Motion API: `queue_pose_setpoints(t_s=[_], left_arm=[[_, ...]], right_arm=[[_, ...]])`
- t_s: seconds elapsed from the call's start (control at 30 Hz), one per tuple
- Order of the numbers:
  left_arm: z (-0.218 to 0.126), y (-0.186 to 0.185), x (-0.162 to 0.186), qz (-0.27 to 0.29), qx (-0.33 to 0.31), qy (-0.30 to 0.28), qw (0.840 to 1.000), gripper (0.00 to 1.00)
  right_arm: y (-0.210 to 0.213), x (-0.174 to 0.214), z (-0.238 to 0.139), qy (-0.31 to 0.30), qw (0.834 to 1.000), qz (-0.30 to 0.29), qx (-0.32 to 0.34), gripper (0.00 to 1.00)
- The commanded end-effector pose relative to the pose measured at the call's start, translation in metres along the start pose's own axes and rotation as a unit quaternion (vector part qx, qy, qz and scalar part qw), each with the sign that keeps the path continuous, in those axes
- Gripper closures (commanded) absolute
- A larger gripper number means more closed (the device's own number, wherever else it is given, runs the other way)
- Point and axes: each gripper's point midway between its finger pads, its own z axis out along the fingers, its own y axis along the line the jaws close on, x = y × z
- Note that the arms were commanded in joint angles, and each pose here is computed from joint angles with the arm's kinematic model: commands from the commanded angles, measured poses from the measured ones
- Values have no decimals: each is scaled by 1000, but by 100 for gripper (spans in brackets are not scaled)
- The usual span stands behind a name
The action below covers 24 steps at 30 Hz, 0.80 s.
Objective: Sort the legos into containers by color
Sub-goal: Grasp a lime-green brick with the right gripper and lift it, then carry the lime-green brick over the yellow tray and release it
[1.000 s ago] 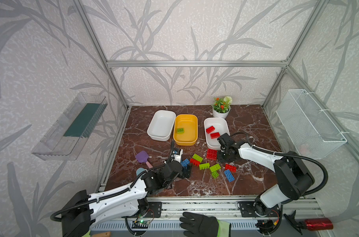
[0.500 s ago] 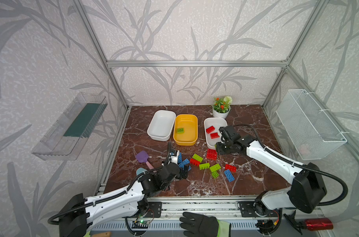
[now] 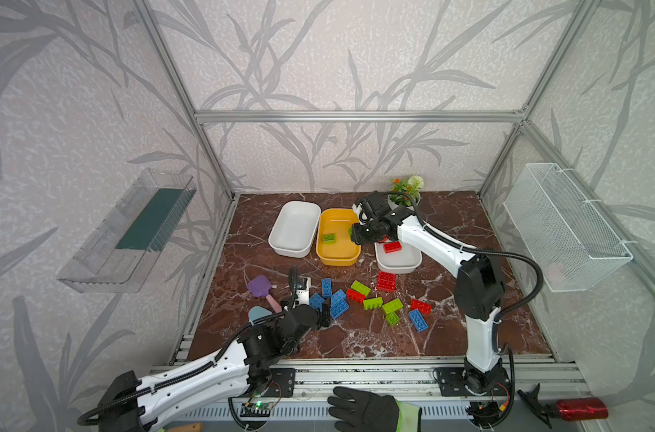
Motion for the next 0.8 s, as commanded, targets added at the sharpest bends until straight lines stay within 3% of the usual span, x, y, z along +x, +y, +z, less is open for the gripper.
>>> queue_pose_setpoints(t_s=[0.0, 0.07, 0.17, 0.3, 0.5, 0.77], left_arm=[[-6, 25, 1, -14, -44, -16, 999, 1], [-9, 32, 0, -20, -52, -23, 998, 1], [-13, 38, -1, -27, -58, -29, 998, 1], [-15, 39, -4, -31, -59, -35, 997, 1], [-10, 29, -6, -28, -45, -27, 998, 1], [1, 0, -4, -17, 0, -3, 1000, 1]], right_arm=[[4, -5, 21, 31, 999, -14, -2, 80], [7, -13, 33, 35, 999, -17, -6, 75], [14, -25, 46, 36, 999, -24, -15, 53], [22, -36, 43, 32, 999, -42, -13, 39], [26, -22, 18, 33, 998, -60, 4, 37], [-8, 68, -20, 38, 999, -23, 27, 36]])
